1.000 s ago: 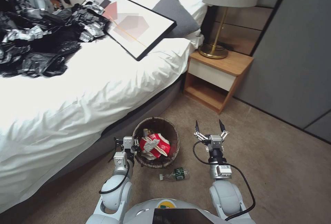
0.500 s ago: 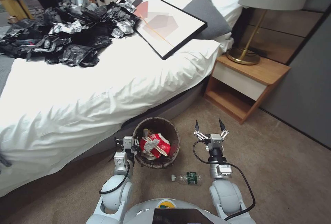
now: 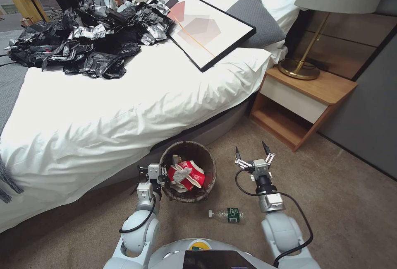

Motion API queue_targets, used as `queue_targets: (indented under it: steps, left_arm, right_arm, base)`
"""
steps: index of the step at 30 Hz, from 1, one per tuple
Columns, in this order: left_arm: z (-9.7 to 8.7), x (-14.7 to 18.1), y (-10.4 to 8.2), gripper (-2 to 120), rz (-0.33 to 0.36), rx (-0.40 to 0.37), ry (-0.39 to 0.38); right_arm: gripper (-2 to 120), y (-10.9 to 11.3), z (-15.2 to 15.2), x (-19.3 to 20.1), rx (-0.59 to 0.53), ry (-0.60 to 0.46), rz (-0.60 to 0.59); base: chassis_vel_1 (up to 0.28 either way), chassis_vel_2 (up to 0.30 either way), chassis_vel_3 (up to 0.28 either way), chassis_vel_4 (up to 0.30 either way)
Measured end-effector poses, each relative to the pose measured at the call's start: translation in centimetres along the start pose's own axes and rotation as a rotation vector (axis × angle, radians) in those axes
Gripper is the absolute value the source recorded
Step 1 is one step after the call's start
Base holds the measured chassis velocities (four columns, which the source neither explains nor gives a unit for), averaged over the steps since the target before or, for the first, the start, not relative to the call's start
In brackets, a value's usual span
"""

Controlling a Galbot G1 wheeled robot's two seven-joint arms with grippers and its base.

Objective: Pick up the trash bin, then pick up the garbage from the floor and place it into the trash bin.

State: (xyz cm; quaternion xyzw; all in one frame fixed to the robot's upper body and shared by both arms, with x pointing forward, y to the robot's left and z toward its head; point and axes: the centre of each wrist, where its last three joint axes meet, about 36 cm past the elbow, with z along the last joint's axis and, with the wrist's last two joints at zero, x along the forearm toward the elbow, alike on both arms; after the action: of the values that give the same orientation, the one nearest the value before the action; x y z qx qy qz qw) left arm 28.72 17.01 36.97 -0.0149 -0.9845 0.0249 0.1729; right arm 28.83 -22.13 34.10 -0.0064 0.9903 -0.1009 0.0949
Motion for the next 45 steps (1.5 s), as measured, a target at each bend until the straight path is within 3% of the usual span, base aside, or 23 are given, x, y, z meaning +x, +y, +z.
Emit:
queue_targets:
  steps: [3, 6, 7, 9, 10, 12, 13, 14, 15, 17, 18, 20, 27, 32, 45]
  left_arm:
    - [0.0, 0.0, 0.0, 5, 0.000, 0.000, 0.000]
    - [0.0, 0.0, 0.1, 5, 0.000, -0.001, 0.000]
    - [0.0, 0.0, 0.1, 5, 0.000, -0.001, 0.000]
    - [0.0, -0.1, 0.1, 5, 0.001, -0.002, 0.000]
    - [0.0, -0.1, 0.1, 5, 0.001, -0.002, 0.000]
    - [0.0, -0.1, 0.1, 5, 0.001, -0.002, -0.001]
    - [0.0, -0.1, 0.1, 5, 0.001, -0.003, 0.001]
    - [0.1, -0.1, 0.1, 5, 0.003, -0.002, 0.001]
    - [0.1, -0.1, 0.1, 5, 0.003, -0.002, 0.001]
    - [0.1, -0.1, 0.0, 5, 0.004, -0.003, 0.002]
    - [0.1, -0.1, 0.0, 5, 0.004, -0.003, 0.002]
    - [0.1, -0.1, 0.0, 5, 0.004, -0.004, 0.002]
    - [0.1, 0.0, -0.1, 5, 0.005, -0.005, 0.003]
    - [0.1, 0.0, -0.1, 5, 0.005, -0.005, 0.003]
    - [0.2, 0.0, -0.2, 5, 0.006, -0.007, 0.004]
  right_arm:
    - [100, -1.1, 0.1, -0.2, 0.032, 0.015, -0.032]
    - [100, -4.2, 0.9, -0.7, 0.137, 0.081, -0.148]
    - [100, -4.2, 0.9, -0.7, 0.137, 0.081, -0.148]
    - [100, -6.8, 1.5, -0.8, 0.213, 0.158, -0.298]
    - [100, -6.8, 1.5, -0.8, 0.213, 0.158, -0.298]
    - [100, -8.2, 2.1, -1.0, 0.240, 0.200, -0.413]
    - [100, -9.6, 3.0, -1.2, 0.216, 0.254, -0.569]
    - [100, -10.1, 3.7, -1.4, 0.192, 0.286, -0.646]
    - [100, -10.1, 3.7, -1.4, 0.192, 0.286, -0.646]
    - [100, -12.0, 5.4, -1.7, 0.215, 0.378, -0.821]
    - [100, -12.0, 5.4, -1.7, 0.215, 0.378, -0.821]
    - [100, -13.5, 7.5, -1.5, 0.264, 0.483, -0.942]
    - [100, -15.2, 10.9, -0.8, 0.331, 0.622, -1.080]
    - [100, -15.8, 12.6, -0.2, 0.342, 0.670, -1.099]
    - [100, -14.1, 14.7, -0.2, 0.318, 0.686, -1.121]
  base:
    - [0.000, 0.000, 0.000, 0.000]
    - [0.000, 0.000, 0.000, 0.000]
    - [0.000, 0.000, 0.000, 0.000]
    - [0.000, 0.000, 0.000, 0.000]
    - [0.000, 0.000, 0.000, 0.000]
    - [0.000, 0.000, 0.000, 0.000]
    - [0.000, 0.000, 0.000, 0.000]
    - [0.000, 0.000, 0.000, 0.000]
    - [0.000, 0.000, 0.000, 0.000]
    - [0.000, 0.000, 0.000, 0.000]
    - [0.000, 0.000, 0.000, 0.000]
    - [0.000, 0.000, 0.000, 0.000]
    - [0.000, 0.000, 0.000, 0.000]
    - [0.000, 0.000, 0.000, 0.000]
    - [0.000, 0.000, 0.000, 0.000]
